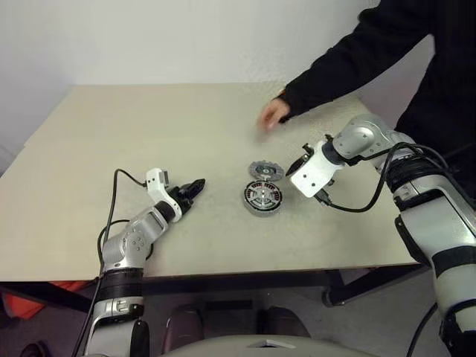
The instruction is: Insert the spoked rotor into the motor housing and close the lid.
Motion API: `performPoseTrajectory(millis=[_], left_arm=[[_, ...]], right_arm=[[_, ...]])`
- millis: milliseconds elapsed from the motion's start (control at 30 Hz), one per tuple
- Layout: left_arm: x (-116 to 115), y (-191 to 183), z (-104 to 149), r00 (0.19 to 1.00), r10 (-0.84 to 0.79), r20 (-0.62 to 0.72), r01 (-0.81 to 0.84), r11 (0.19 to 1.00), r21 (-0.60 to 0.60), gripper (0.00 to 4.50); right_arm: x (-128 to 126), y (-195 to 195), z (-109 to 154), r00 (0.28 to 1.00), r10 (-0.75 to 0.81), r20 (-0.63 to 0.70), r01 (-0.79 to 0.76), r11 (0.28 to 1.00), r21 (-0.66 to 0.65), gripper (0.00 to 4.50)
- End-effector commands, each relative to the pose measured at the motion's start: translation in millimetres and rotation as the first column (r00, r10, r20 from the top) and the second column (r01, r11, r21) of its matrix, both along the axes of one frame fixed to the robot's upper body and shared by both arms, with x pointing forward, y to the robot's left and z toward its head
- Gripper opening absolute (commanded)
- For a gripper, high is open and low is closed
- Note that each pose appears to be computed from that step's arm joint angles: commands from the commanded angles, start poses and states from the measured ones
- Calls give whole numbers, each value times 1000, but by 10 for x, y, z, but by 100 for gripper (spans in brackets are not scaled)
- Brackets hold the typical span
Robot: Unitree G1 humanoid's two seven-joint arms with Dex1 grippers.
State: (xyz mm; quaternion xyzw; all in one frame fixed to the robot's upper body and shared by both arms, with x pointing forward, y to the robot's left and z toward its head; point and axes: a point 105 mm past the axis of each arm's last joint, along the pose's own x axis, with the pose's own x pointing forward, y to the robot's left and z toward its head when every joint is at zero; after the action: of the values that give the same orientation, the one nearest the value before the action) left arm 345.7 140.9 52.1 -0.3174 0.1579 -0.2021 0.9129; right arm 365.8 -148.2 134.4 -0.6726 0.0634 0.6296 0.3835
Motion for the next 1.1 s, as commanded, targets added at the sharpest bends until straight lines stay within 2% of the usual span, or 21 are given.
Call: performPoseTrajectory(millis=[33, 633, 800, 1100], left_arm=[[19, 23, 122, 999, 13, 48, -13, 1000, 3, 272], [38, 61, 124, 999, 12, 48, -13, 1000, 17, 272], [43, 141, 137, 998, 29, 54, -31, 999, 26, 272], [55, 162, 138, 998, 37, 57, -39, 999, 29, 272]], right_arm=[[33, 39, 148, 999, 11, 37, -12, 999, 33, 192], [31, 139, 179, 999, -7, 34, 3, 994, 113, 192], [-44, 273, 180, 999, 37, 18, -39, 987, 159, 192], [-322, 666, 184, 989, 147, -21, -137, 956, 260, 192]])
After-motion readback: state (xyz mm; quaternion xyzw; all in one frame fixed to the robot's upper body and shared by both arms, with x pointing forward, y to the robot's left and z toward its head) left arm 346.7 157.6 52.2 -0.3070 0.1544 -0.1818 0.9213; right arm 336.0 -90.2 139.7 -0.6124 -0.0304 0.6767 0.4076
